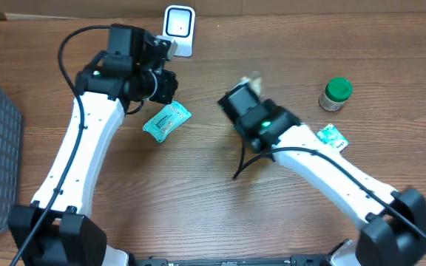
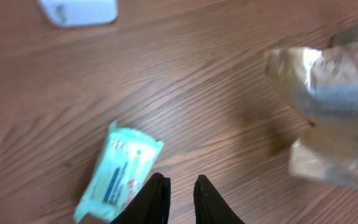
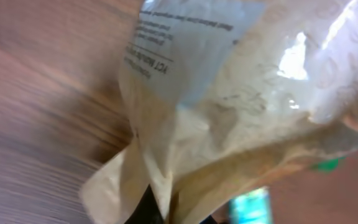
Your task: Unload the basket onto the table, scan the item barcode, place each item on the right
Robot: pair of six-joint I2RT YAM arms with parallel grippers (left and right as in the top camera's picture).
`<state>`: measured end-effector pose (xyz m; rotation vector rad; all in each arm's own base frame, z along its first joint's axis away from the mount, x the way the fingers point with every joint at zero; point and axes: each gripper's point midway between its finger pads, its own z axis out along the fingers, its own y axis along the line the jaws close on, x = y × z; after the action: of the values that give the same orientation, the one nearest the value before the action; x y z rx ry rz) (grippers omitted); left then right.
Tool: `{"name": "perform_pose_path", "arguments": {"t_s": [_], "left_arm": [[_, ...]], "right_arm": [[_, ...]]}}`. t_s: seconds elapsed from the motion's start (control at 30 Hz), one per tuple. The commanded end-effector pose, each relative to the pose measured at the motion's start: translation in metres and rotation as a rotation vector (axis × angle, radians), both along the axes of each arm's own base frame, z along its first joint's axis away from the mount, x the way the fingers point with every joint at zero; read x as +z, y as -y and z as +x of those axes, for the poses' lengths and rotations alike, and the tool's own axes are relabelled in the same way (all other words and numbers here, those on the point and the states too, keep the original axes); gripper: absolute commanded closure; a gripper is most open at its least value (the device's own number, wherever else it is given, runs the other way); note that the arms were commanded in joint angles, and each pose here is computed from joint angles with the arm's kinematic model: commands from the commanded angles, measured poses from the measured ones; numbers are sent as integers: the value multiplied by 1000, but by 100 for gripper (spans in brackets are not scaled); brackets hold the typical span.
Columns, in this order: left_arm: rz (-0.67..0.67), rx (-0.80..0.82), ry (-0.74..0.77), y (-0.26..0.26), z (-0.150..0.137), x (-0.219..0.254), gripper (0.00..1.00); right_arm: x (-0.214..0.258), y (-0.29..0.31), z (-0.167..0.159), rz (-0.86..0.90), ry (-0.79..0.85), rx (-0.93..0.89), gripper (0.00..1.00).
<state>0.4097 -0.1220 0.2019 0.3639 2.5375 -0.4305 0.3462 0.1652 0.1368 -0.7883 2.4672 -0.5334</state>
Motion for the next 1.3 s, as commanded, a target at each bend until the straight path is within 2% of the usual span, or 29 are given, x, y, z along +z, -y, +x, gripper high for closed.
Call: {"name": "perform_pose_path", "arguments": {"t_s": [0.0,0.2,0.3,0.33,0.37,0.47,0.5,0.6,0.63,0.77,0.93,1.03,1.07,1.1,1.13,1.17,1.27], "left_arm": [[38,72,-71,-25,2,-22,85],[44,92,-95,-33,3,-30,85],[45,92,-95,-33,3,-30,85],[51,96,-94,-35,3,-30,85],[54,98,-94,-35,3,-30,85],[59,101,-93,-36,3,-31,84],[60,102,-93,-36,3,-31,83],[55,113,-99,-36,3,-31,83],[52,117,-101,-36,3,-31,83],[51,120,-111,-36,3,-34,83],[21,129,-169,-23,-2,-45,86],[29,86,-206,-6,-6,-60,87],[31,74,-219,-1,-7,-65,88],[32,56,-234,6,-9,-71,89],[35,37,-252,14,-12,-77,94],[31,21,-261,20,-14,-80,96],[24,-54,-241,51,-18,-81,96]], "right_arm": [[-9,1,9,-280,-37,214,96],[-60,-3,14,-339,-126,222,96],[-69,-8,10,-333,-135,210,96],[-72,-20,4,-288,-136,207,78],[-73,-27,0,-257,-137,207,72],[-82,-58,-21,-141,-180,237,67],[-86,-70,-31,-103,-207,259,62],[-95,-111,-70,30,-327,361,12],[-93,-118,-74,65,-333,344,0],[-61,-132,-66,177,-314,207,0],[2,-115,-24,318,-248,-14,0],[16,-96,-5,415,-286,-109,0],[14,-90,-4,449,-323,-133,4],[13,-84,-4,480,-363,-153,42],[10,-80,-5,512,-402,-171,87],[7,-74,-6,549,-450,-197,96],[-5,-57,-11,627,-559,-269,96]]}}
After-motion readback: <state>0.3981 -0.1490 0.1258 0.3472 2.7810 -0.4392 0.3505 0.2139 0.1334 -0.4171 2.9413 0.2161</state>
